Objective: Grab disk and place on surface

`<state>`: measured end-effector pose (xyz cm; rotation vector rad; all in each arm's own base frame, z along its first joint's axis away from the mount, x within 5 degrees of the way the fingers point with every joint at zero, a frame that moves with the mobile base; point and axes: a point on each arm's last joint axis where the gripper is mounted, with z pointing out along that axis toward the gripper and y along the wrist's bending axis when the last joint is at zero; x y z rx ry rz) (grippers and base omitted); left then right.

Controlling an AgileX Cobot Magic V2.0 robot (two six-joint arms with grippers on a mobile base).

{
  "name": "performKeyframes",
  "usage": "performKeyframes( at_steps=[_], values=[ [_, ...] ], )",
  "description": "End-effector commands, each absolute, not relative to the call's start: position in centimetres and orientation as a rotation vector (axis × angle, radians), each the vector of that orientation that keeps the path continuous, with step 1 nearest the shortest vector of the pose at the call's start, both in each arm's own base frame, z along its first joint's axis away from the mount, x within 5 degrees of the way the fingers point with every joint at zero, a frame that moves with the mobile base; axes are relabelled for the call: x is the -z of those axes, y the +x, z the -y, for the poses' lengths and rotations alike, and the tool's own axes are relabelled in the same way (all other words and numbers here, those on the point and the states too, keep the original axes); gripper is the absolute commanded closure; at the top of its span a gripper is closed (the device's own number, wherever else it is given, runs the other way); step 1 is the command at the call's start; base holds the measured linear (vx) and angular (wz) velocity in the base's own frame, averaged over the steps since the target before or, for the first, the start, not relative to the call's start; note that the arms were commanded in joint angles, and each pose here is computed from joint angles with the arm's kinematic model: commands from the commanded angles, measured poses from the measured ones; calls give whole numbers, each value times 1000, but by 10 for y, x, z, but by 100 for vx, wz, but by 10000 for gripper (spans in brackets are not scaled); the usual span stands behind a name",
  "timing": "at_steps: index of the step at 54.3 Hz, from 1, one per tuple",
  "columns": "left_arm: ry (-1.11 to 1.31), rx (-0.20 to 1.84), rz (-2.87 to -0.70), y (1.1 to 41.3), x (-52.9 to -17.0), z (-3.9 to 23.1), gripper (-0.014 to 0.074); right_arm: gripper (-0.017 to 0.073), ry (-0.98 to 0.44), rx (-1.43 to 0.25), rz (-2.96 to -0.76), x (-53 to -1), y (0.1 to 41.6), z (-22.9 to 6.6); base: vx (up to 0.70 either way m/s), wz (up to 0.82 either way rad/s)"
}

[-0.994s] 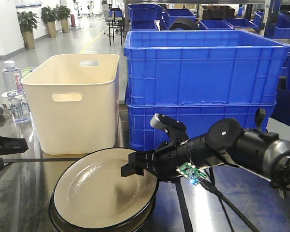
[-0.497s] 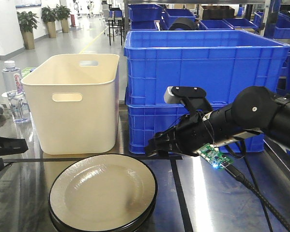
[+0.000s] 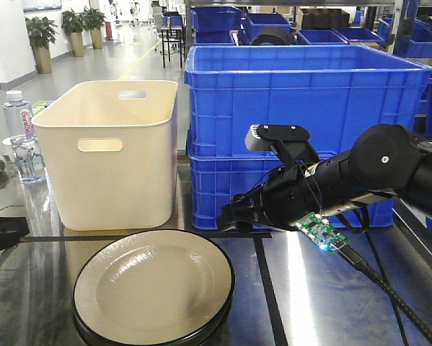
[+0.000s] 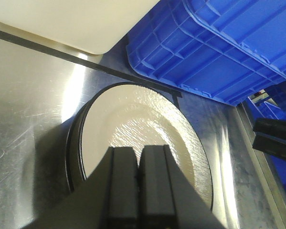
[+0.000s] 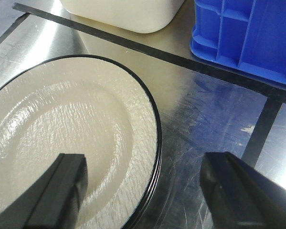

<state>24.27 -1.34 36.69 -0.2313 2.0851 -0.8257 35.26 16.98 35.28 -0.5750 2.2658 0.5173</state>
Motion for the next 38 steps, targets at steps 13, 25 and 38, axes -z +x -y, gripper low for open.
performKeyframes(
  at_steps=[13,25,38],
  values=[
    [-244,845,-1991,240,-386,13,603,30,-527,-523,-2135,-386,347,-164,0,0],
    [-269,819,-1963,242,-388,10,603,30,-527,-523,-2135,-386,347,-164,0,0],
    [-195,600,-1821,208,-403,11,603,30,-527,-522,-2135,-386,347,-164,0,0]
  ],
)
